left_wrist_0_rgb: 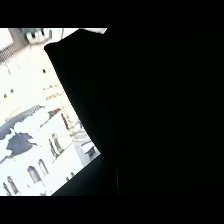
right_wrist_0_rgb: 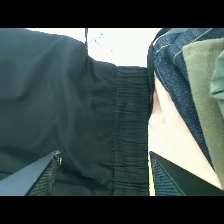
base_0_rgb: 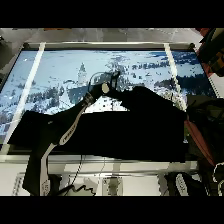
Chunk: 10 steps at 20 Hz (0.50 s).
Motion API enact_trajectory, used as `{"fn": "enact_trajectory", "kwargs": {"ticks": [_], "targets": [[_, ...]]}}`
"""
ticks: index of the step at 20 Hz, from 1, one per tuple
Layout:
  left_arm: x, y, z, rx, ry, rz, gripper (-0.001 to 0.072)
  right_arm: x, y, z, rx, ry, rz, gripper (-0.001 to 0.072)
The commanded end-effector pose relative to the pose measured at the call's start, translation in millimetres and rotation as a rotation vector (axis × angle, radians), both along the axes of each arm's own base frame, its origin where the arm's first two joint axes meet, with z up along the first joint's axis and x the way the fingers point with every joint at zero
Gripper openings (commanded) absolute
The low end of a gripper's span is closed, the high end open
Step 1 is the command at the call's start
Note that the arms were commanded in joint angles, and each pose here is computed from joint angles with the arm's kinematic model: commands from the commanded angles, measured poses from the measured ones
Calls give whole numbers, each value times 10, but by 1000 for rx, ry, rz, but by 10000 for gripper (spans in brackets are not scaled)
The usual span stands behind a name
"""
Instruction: Fold the clothes and pants, and hang the long-sleeved shirts on hangers.
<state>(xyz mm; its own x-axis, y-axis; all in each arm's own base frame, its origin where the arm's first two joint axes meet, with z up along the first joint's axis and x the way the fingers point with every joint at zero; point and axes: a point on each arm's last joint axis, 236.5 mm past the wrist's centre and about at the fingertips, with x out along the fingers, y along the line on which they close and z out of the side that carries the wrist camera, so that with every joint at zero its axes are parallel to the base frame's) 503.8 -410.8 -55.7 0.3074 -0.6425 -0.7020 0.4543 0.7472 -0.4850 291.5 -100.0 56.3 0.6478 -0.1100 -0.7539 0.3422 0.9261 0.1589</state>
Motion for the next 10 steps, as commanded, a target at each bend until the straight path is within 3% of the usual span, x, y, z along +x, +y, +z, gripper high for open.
{"fn": "enact_trajectory", "kwargs": {"ticks": [1,10], "targets": [[331,405,592,139,-208,-40,10,-21,-42,-12,-22,12,-1,621],[645,1421,2162,534,-684,29,12,-28,-52,-17,-28,16,-1,621]]}}
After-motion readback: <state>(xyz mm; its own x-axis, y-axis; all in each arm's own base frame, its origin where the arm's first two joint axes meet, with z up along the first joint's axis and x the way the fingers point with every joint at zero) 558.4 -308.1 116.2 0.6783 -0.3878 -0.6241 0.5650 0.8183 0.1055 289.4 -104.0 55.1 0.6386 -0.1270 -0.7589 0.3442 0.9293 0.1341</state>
